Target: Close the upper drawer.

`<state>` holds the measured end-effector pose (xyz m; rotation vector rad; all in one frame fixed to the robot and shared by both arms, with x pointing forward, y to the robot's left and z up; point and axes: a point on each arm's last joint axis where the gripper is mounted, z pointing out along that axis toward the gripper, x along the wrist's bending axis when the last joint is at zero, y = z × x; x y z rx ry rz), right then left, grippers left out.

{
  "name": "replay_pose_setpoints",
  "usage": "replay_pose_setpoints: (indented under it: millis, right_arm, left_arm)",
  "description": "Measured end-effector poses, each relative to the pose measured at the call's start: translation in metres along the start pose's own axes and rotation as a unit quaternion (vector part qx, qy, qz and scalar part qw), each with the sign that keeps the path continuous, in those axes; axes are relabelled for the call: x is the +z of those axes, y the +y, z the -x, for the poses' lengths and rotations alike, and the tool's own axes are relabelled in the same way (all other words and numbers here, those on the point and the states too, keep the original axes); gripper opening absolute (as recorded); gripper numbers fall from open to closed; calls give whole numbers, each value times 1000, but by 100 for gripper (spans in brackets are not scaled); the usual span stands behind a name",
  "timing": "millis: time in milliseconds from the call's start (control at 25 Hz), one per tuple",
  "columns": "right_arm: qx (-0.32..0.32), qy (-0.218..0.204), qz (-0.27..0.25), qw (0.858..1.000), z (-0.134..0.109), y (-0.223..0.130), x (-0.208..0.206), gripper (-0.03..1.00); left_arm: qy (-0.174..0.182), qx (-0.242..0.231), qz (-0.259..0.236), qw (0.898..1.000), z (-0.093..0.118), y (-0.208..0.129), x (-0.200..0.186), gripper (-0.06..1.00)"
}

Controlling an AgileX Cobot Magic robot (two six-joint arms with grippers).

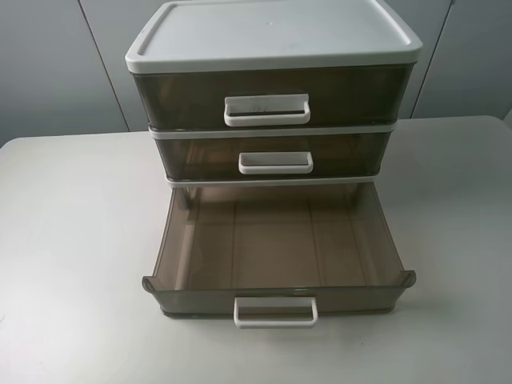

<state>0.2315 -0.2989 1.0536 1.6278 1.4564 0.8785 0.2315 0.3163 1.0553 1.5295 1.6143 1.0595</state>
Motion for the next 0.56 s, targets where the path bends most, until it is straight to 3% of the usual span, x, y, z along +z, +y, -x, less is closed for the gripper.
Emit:
replay_pose_setpoints:
  millis: [560]
  right_arm:
    - [1, 0, 0, 1000, 0, 0, 0, 61]
  left_arm:
    - [0, 0, 0, 1000, 0, 0, 0, 74]
